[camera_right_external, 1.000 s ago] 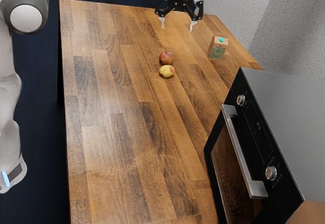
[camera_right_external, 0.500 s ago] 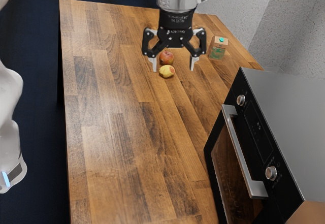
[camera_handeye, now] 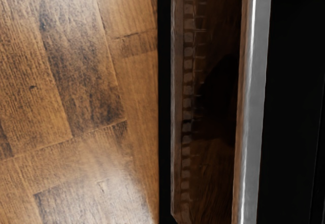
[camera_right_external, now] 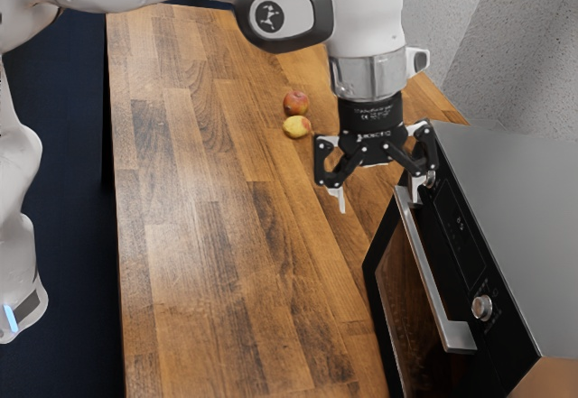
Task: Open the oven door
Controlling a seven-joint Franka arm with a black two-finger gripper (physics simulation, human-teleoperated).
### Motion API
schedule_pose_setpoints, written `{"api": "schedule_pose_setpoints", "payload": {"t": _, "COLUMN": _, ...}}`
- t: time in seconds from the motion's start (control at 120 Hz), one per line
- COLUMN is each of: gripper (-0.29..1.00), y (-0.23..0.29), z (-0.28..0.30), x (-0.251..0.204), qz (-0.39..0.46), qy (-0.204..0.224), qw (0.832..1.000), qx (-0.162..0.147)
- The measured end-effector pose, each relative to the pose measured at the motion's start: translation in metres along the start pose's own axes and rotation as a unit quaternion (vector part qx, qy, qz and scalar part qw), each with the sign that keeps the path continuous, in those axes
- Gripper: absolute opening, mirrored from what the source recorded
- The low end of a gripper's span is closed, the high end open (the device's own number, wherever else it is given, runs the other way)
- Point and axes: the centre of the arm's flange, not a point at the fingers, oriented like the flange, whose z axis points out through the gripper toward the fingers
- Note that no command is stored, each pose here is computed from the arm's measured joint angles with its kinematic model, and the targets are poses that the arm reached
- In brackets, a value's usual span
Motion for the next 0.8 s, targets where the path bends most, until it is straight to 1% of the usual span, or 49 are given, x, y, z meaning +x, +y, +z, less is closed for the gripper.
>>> {"api": "schedule_pose_setpoints", "payload": {"t": 0.2, "gripper": 0.7, "y": 0.003, "z": 0.027, "x": 0.005, "qz": -0.015, "qy": -0.011, "qw": 1.0, "qx": 0.005}}
{"api": "schedule_pose_setpoints", "payload": {"t": 0.492, "gripper": 0.7, "y": 0.006, "z": 0.052, "x": 0.003, "qz": -0.002, "qy": -0.016, "qw": 1.0, "qx": 0.004}}
{"api": "schedule_pose_setpoints", "payload": {"t": 0.8, "gripper": 0.7, "y": 0.017, "z": 0.061, "x": 0.014, "qz": 0.007, "qy": -0.017, "qw": 1.0, "qx": -0.003}}
